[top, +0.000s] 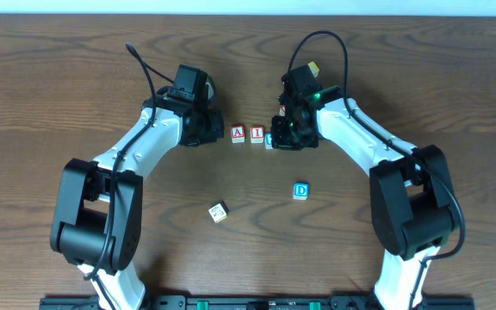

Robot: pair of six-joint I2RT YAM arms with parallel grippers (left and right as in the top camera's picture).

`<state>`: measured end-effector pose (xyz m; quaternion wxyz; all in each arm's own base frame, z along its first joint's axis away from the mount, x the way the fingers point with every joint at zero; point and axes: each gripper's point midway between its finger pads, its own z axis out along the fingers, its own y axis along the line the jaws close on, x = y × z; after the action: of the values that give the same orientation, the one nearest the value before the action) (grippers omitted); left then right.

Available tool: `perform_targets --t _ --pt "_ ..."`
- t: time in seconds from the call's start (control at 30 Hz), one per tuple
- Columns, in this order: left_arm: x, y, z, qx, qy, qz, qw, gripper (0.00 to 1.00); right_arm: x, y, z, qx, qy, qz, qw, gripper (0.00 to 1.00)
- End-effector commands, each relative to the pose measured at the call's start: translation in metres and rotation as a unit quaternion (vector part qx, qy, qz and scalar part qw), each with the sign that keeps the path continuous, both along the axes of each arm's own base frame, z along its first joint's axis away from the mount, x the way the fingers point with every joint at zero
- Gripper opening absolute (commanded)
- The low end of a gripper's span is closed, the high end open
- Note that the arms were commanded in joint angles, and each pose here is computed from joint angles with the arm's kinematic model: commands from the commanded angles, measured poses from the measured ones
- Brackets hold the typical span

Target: Spell out Ai2

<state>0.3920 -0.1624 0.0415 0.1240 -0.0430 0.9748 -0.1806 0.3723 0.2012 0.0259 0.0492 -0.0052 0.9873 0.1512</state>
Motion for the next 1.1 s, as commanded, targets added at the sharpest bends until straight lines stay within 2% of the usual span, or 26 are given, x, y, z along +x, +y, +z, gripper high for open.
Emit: perform_targets --t 0.0,0.4,0.77,1.07 --pt "0.005 -0.003 0.001 0.0 -0.006 -0.011 1.0 0.06 -0.003 0.005 -0.008 0.002 0.012 -0.002 1.0 0.01" --pt "0.004 -0.002 0.001 0.004 -0.005 -0.018 1.0 0.06 0.003 0.007 -0.007 0.008 0.0 -0.004 1.0 0.01" --pt "0.003 -0.002 0.0 0.004 -0.005 -0.02 1.0 0.06 -0.021 0.005 -0.009 -0.004 0.045 0.005 0.999 0.01" --pt "0.003 -0.002 0.0 0.005 -0.005 -0.022 1.0 0.05 -0.027 0.017 -0.014 -0.047 0.021 0.036 0.998 0.01"
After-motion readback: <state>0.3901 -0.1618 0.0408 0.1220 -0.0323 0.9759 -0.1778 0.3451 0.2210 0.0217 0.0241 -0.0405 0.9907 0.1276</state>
